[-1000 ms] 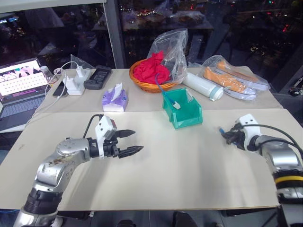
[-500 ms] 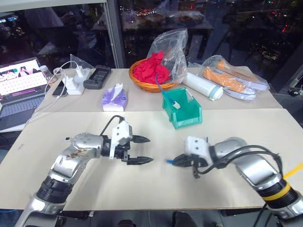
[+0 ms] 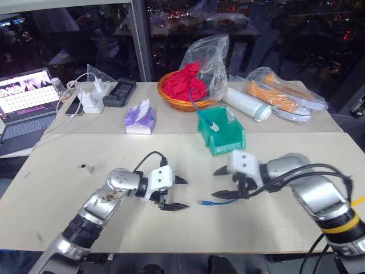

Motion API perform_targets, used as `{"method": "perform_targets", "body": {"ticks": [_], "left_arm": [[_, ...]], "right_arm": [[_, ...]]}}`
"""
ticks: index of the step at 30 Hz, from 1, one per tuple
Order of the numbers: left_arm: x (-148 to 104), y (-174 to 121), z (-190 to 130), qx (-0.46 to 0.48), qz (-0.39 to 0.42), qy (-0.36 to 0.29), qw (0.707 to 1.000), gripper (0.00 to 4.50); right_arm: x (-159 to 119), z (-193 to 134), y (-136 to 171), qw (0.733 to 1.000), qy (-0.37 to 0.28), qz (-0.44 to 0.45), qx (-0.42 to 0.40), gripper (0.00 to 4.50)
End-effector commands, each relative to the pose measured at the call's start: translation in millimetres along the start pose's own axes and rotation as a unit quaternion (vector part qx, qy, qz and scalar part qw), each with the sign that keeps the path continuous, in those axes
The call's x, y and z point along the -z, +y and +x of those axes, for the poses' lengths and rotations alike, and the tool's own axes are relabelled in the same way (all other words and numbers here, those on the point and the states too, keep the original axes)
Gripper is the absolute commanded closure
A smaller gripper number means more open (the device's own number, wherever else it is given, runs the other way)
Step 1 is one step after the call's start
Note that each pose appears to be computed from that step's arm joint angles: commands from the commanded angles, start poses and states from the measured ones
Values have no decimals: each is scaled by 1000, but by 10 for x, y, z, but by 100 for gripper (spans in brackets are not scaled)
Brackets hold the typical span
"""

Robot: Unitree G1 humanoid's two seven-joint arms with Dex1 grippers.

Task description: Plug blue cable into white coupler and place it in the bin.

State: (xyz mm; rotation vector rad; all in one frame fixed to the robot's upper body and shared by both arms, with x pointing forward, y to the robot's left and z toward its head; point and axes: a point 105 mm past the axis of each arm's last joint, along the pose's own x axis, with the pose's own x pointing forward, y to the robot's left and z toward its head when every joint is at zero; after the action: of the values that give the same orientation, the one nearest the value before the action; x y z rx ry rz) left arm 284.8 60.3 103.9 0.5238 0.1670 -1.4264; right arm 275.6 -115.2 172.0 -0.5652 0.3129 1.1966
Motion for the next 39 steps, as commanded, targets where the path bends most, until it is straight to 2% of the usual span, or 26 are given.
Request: {"method": "perform_targets", "body": {"ticks": [1,7,16,20,25,27,28,30,33,34,37,39], "left_arm": [[-45,-18,106,4,-11,-11,1000,56],[79,-50,254,31,-19,-6,999,56],[136,-95,548,54,-27,-3,998,56],[186,-120,584,63,-29,12,998,159],[238,-130,537,68,-31,20,997,340],[235,-130,528,68,-32,18,997,417],[230,-128,528,67,-33,16,997,438],[175,-103,539,60,-44,-1,997,442],[-157,19,596,33,-81,-86,992,442],[-306,62,618,26,-87,-118,989,442],[-542,148,651,9,-90,-164,982,442],[-639,190,666,8,-129,-193,973,442]], "right_arm": [[-98,-139,194,998,-36,55,19,94],[-14,-218,281,987,-54,125,81,94],[46,-299,314,979,-45,157,119,94],[74,-323,345,978,-36,160,125,89],[105,-352,369,975,-30,174,135,89],[149,-359,382,967,-36,208,141,89],[172,-359,395,960,-45,234,145,89],[203,-359,417,945,-68,284,150,89],[255,-307,539,914,-113,360,149,89],[273,-257,580,894,-141,394,158,89],[328,-172,634,845,-182,462,196,89],[398,-146,547,793,-206,515,254,89]]}}
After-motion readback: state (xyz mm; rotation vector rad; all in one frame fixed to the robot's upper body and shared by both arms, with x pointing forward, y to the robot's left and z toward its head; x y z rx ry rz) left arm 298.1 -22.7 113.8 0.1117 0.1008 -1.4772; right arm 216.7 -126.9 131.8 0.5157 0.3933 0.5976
